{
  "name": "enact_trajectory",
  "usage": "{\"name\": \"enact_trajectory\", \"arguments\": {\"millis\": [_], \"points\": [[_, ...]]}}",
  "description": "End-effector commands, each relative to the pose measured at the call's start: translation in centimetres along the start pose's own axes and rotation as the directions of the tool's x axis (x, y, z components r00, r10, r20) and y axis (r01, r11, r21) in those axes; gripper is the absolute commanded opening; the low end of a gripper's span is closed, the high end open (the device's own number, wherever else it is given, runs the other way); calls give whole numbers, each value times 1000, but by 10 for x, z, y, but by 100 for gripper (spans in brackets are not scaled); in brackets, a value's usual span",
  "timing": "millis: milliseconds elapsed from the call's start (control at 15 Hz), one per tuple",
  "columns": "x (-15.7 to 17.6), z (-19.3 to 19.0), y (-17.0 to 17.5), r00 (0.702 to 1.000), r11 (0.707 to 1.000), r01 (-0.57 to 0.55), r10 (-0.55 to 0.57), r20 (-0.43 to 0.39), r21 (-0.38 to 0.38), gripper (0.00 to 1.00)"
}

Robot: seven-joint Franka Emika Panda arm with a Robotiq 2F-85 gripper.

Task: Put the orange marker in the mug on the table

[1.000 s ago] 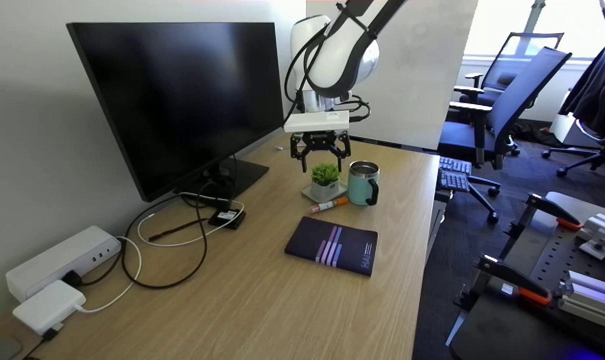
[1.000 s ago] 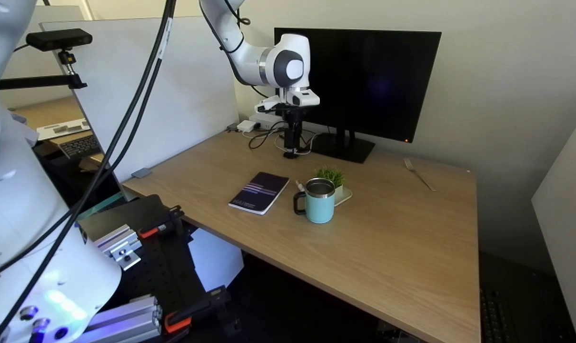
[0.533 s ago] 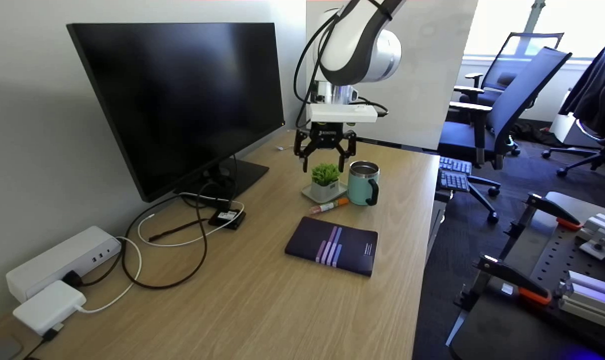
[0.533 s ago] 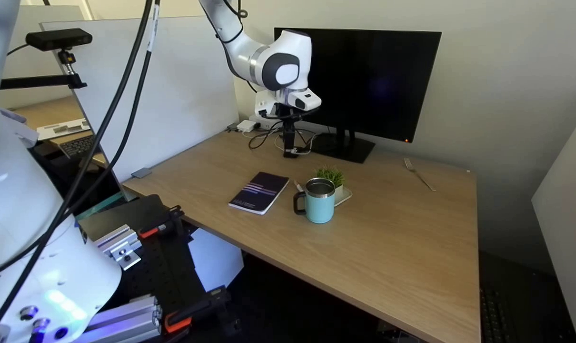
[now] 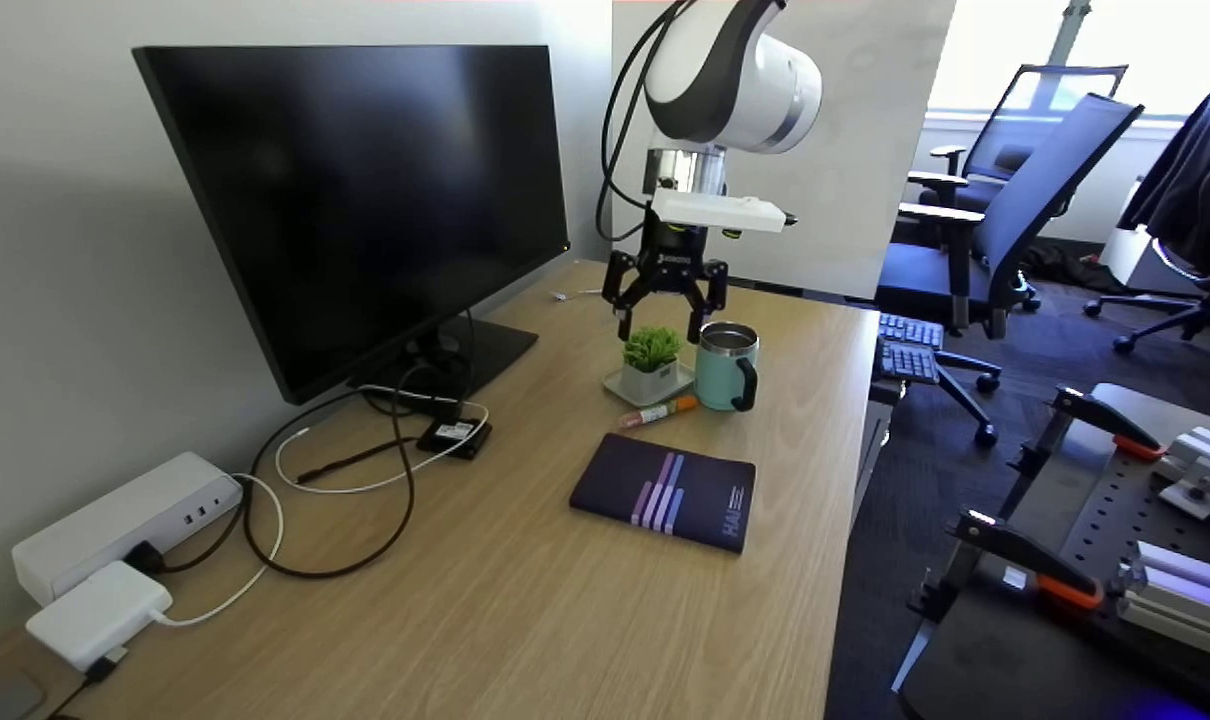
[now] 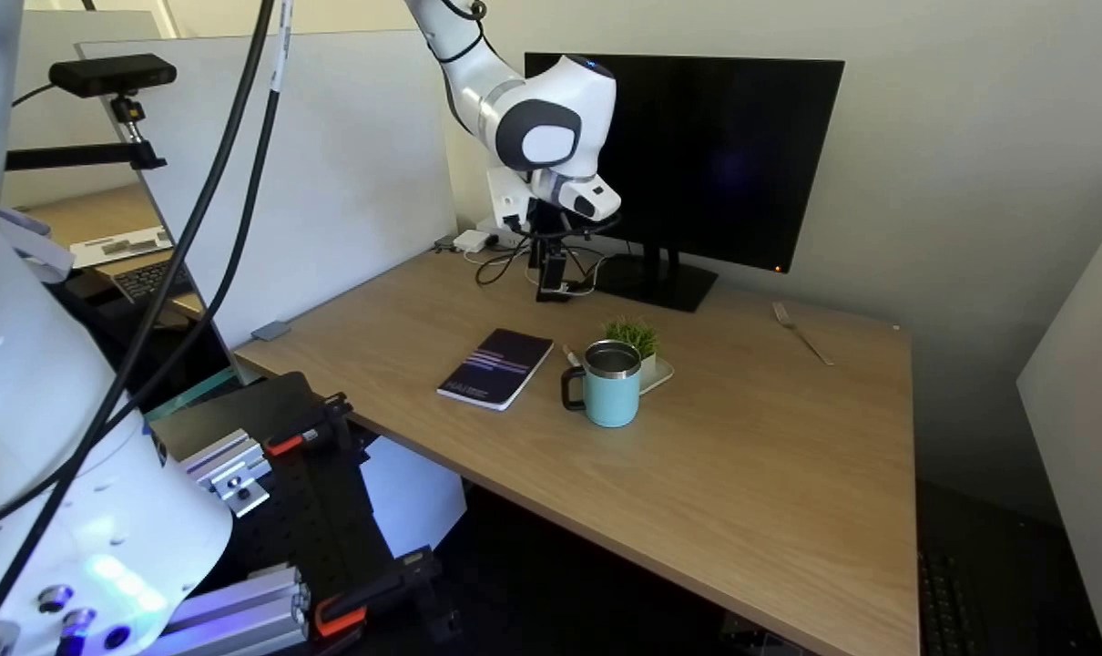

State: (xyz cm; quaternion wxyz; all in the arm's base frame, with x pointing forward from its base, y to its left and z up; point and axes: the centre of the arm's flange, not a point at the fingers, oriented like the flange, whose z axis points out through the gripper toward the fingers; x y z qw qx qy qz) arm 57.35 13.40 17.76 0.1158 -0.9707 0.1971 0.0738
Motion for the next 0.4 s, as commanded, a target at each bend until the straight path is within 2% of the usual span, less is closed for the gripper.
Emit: {"name": "enact_trajectory", "arguments": {"millis": [0,67,133,333], "points": [[-2,-12,16,996,997,-71,72,59,-30,100],[0,-12,21,992,993,-100,104,71,-55,100],[4,-3,17,997,998,-57,58,44,-31,100],[5,-5,24,994,995,-89,91,59,-45,100]]}}
